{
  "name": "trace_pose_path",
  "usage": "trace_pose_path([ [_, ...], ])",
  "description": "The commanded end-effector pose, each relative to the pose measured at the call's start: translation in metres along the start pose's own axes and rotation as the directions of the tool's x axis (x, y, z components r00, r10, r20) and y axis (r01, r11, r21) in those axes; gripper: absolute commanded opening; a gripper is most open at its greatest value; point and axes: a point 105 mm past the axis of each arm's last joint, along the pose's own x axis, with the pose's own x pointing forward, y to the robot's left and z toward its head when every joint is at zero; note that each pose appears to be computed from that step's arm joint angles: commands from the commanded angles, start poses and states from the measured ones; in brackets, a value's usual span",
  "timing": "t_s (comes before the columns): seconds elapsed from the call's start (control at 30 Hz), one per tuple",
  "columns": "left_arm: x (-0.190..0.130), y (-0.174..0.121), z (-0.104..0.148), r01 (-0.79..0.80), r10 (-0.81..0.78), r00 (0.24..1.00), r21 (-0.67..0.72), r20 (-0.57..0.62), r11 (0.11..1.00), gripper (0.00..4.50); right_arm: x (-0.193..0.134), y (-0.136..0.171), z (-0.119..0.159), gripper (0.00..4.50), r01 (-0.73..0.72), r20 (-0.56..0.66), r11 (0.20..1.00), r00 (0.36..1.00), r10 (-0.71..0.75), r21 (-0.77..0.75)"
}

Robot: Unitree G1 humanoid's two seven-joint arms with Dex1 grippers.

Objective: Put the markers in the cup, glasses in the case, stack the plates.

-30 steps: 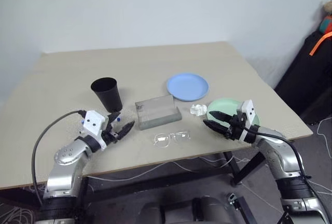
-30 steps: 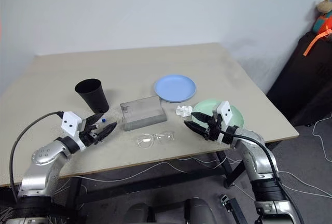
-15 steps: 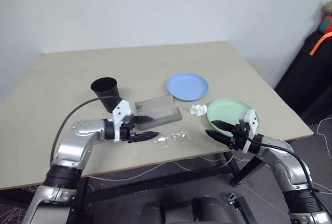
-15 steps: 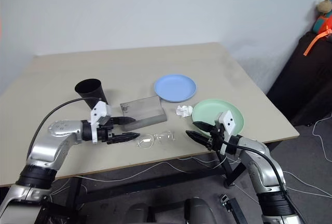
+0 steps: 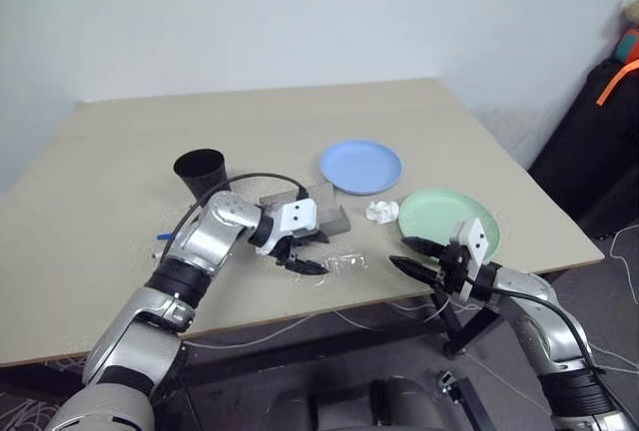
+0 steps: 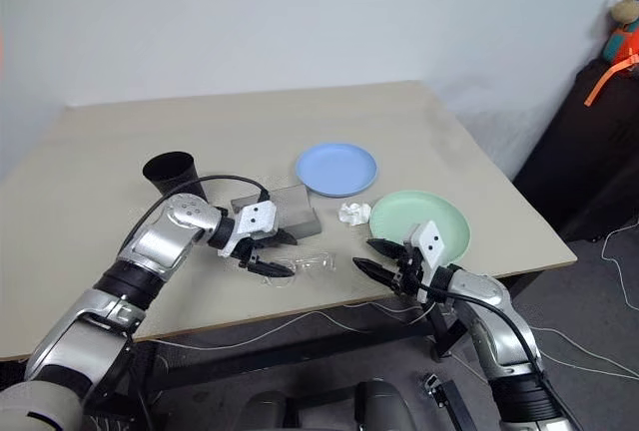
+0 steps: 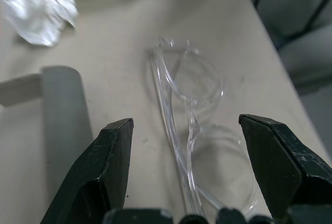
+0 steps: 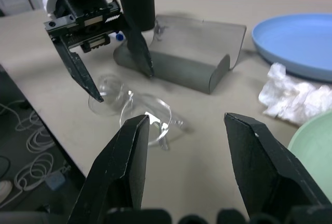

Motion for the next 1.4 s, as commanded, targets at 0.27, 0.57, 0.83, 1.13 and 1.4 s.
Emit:
trace_pose_path([
  [0.27,0.006,0.008,0.017,0.043,-0.039,0.999,0.109,-0.037,0.993,3.43,-0.002,0.002,-0.007,2.5,0.014,0.028,0.999,1.0,-0.013,-0.042],
  [0.57,0.003,0.011,0.013,0.044,-0.031,0.995,0.145,-0.093,0.988,2.55,0.006,0.001,-0.013,2.5,0.018,0.04,0.999,0.999,-0.016,-0.047],
  [0.83,0.003,0.012,0.013,0.039,-0.023,0.995,0.154,-0.101,0.987,0.03,0.006,0.0,-0.013,2.5,0.025,0.039,0.998,0.999,-0.023,-0.056],
  [1.13,0.0,0.013,0.009,0.038,-0.019,0.992,0.158,-0.121,0.987,0.03,0.009,-0.001,-0.006,2.5,0.024,0.046,0.997,0.999,-0.021,-0.069],
  [1.4,-0.005,0.015,0.019,0.03,-0.016,0.996,0.154,-0.086,0.988,0.03,0.01,-0.002,-0.001,2.5,0.031,0.052,0.997,0.998,-0.027,-0.077],
])
